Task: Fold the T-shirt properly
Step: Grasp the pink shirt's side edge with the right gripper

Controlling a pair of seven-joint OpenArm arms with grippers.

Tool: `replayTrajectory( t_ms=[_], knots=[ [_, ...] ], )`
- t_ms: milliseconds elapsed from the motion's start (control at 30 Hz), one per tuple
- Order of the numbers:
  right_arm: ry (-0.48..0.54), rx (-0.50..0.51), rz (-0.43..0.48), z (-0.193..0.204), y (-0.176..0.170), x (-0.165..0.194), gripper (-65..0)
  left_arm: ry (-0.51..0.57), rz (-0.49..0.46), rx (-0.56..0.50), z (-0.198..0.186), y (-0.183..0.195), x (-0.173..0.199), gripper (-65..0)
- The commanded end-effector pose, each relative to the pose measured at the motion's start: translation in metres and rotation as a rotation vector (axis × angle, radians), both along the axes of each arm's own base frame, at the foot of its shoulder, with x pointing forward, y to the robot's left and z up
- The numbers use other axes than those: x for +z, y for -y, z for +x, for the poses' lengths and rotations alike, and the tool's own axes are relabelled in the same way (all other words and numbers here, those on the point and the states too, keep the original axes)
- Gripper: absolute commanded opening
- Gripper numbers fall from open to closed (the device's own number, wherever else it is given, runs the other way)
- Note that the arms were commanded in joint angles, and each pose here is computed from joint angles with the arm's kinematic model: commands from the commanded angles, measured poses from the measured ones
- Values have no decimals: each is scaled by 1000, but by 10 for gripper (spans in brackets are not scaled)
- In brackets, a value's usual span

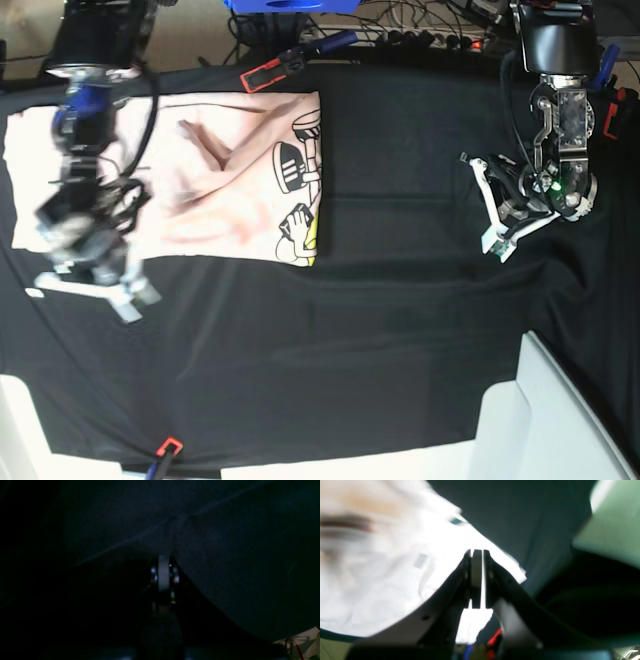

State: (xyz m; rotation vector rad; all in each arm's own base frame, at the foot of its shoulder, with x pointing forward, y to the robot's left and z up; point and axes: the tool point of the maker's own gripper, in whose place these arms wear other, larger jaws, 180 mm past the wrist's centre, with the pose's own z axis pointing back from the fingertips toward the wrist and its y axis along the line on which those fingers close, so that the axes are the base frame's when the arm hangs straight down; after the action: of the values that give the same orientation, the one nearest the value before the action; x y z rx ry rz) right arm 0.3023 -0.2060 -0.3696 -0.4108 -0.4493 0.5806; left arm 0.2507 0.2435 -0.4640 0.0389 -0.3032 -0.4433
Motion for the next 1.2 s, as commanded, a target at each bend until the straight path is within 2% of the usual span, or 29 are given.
replayTrajectory(
  t_ms=[0, 133, 200, 267, 467, 633, 900, 1167],
  knots=[
    [32, -35, 28, 2, 7, 11, -573, 33, 10, -1, 10, -5, 9, -650],
    [61, -148, 162, -9, 24, 15, -374, 33, 10, -1, 10, -5, 9, -650],
    [83, -180, 240, -18, 21, 13, -274, 35, 10, -1, 10, -5, 9, -650],
    [103, -216, 306, -26, 15, 12, -218, 35, 11, -2, 10, -5, 9, -650],
    [64, -212, 417, -45, -7, -3, -207, 52, 11, -4, 14, -5, 13, -650],
    [28, -203, 499, -63, -21, -15, -207, 142, -39, -17, 26, 4, 16, -650],
    [-57, -225, 505, -91, -26, -33, -207, 164, -47, -19, 32, 6, 20, -650],
    [-139, -86, 554, -108, -76, -44, -209, 172, -47, -21, 34, 7, 22, -650]
  ],
)
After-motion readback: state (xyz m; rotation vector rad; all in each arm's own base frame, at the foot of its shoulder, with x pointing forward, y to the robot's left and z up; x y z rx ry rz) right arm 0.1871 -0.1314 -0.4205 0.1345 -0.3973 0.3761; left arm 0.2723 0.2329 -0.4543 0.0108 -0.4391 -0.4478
